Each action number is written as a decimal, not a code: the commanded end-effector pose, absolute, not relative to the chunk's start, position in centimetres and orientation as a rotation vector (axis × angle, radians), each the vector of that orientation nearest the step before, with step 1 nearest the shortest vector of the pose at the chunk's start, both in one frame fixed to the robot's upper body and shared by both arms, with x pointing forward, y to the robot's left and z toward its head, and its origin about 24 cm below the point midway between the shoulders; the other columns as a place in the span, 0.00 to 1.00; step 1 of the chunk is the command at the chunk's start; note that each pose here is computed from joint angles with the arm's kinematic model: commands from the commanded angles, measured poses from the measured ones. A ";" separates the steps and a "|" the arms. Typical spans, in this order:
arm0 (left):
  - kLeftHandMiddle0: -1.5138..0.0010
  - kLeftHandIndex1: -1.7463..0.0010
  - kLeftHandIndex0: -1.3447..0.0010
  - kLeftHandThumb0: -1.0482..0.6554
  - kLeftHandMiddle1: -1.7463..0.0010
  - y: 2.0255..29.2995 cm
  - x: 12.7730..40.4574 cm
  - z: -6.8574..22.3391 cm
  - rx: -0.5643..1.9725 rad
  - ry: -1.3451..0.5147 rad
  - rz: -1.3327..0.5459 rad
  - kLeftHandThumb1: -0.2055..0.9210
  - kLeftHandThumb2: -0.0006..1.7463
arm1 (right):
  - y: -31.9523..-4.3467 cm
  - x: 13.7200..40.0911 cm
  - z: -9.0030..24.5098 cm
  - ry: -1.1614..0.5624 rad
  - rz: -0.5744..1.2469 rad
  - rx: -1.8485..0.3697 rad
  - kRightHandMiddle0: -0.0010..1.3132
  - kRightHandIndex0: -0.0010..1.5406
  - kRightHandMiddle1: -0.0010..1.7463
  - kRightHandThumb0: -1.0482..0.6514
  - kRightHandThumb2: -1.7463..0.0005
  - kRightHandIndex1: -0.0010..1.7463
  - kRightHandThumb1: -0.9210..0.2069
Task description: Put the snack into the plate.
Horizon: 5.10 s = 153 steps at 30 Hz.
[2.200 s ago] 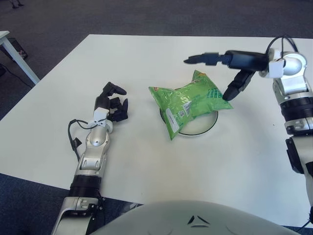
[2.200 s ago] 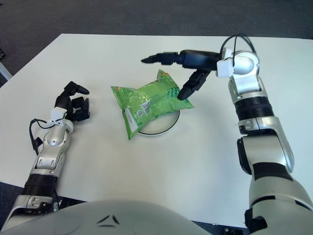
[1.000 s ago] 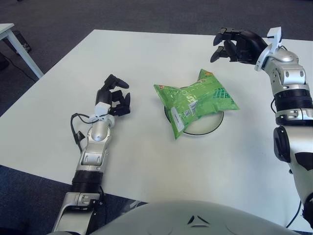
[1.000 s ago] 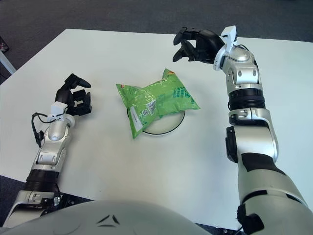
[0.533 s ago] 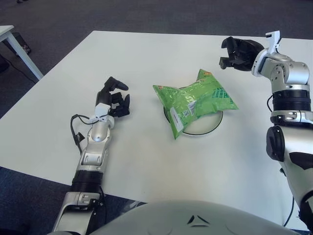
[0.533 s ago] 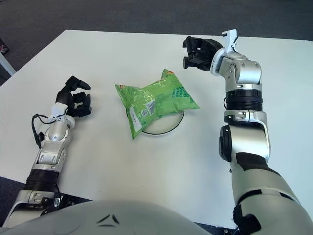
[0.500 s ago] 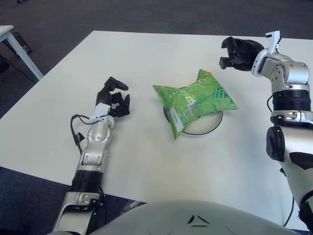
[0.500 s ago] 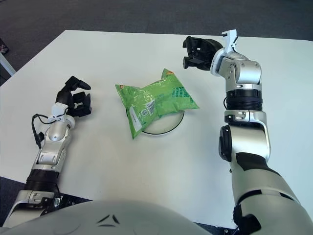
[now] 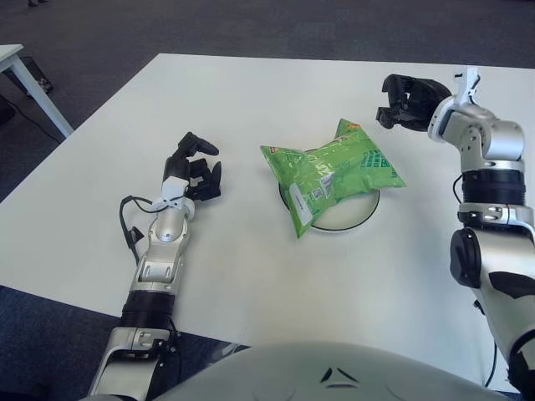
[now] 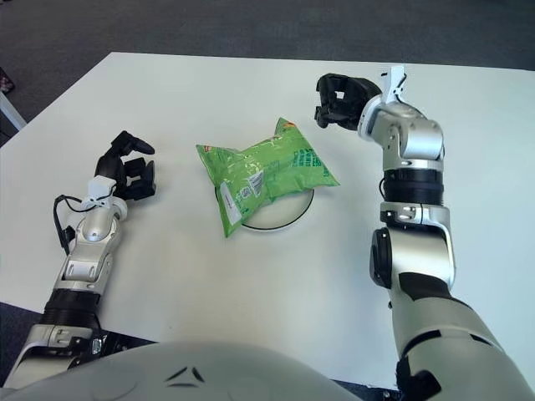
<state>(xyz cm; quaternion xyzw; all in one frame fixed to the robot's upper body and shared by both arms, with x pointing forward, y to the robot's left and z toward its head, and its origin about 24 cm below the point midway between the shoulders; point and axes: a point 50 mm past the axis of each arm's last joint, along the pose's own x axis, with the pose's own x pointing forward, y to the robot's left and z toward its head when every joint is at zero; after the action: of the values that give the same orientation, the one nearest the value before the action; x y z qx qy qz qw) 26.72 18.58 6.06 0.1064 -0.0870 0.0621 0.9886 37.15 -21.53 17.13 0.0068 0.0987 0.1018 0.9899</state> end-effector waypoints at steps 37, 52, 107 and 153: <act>0.24 0.00 0.64 0.36 0.00 18.5 23.4 -1.3 0.202 0.104 0.153 0.60 0.64 | -23.4 35.7 7.4 -0.129 -0.123 -0.067 0.51 0.85 1.00 0.32 0.19 1.00 0.60; 0.23 0.00 0.63 0.36 0.00 18.7 23.8 -1.4 0.187 0.091 0.154 0.60 0.65 | -22.9 35.5 5.9 -0.075 -0.160 -0.106 0.52 0.85 1.00 0.31 0.19 1.00 0.61; 0.22 0.00 0.62 0.36 0.00 22.6 22.0 -0.4 0.154 0.073 0.185 0.58 0.66 | -21.7 29.4 1.6 0.002 -0.226 -0.148 0.50 0.85 1.00 0.32 0.21 1.00 0.58; 0.25 0.00 0.62 0.36 0.00 20.2 27.3 6.7 0.235 -0.139 0.046 0.57 0.67 | -17.4 26.4 1.9 -0.346 -0.289 -0.095 0.60 0.86 1.00 0.28 0.11 1.00 0.71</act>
<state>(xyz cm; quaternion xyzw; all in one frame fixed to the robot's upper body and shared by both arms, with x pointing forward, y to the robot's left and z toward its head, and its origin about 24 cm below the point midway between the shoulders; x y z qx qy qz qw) 27.35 21.11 8.05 0.1235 -0.1002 0.0340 0.9867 30.23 -18.96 10.16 -0.0731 -0.3100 -0.1227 0.9400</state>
